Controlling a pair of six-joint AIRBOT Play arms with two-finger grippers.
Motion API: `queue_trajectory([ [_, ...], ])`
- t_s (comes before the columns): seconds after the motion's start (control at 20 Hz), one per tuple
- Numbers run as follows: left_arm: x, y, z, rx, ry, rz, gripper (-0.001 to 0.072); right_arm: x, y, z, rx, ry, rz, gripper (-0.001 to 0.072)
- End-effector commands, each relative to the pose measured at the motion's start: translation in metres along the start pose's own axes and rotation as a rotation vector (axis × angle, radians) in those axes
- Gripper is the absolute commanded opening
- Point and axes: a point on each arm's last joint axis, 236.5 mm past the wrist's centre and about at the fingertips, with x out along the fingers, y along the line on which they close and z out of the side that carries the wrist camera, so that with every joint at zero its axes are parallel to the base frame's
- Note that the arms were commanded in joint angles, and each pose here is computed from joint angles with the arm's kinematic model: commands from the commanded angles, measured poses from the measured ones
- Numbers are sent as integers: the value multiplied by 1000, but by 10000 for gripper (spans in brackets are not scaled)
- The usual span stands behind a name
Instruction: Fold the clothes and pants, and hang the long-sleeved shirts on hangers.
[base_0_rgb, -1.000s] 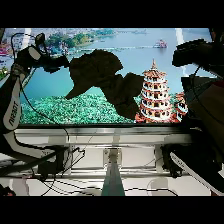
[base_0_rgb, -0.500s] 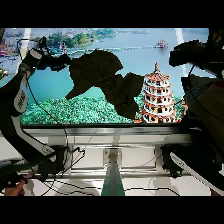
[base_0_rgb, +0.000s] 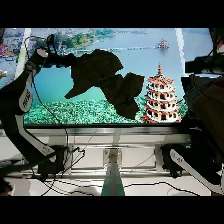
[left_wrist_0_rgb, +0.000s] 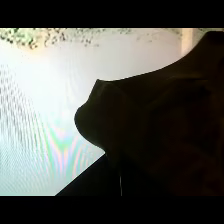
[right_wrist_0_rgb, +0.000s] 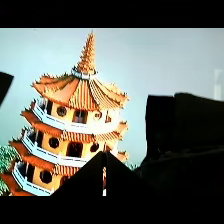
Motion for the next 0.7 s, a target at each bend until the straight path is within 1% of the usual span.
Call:
queue_trajectory([
  [0.0,-60,-18,30,266,-49,63,23,43,29,-72,59,173,239,10],
  [0.15,-141,-52,45,397,-84,97,23,61,115,-121,214,266,566,11],
  [0.2,-170,-66,47,431,-99,103,23,63,138,-132,270,285,644,40],
  [0.3,-215,-90,47,454,-133,95,23,71,171,-151,335,313,714,380],
  [0.4,-246,-107,42,426,-152,82,23,73,201,-168,352,339,762,394],
  [0.55,-261,-119,30,396,-134,63,23,64,247,-167,348,334,846,395],
  [0.6,-260,-120,27,390,-119,58,24,64,260,-166,340,330,859,472],
  [0.65,-258,-122,23,385,-106,46,23,69,271,-168,339,338,850,613],
])
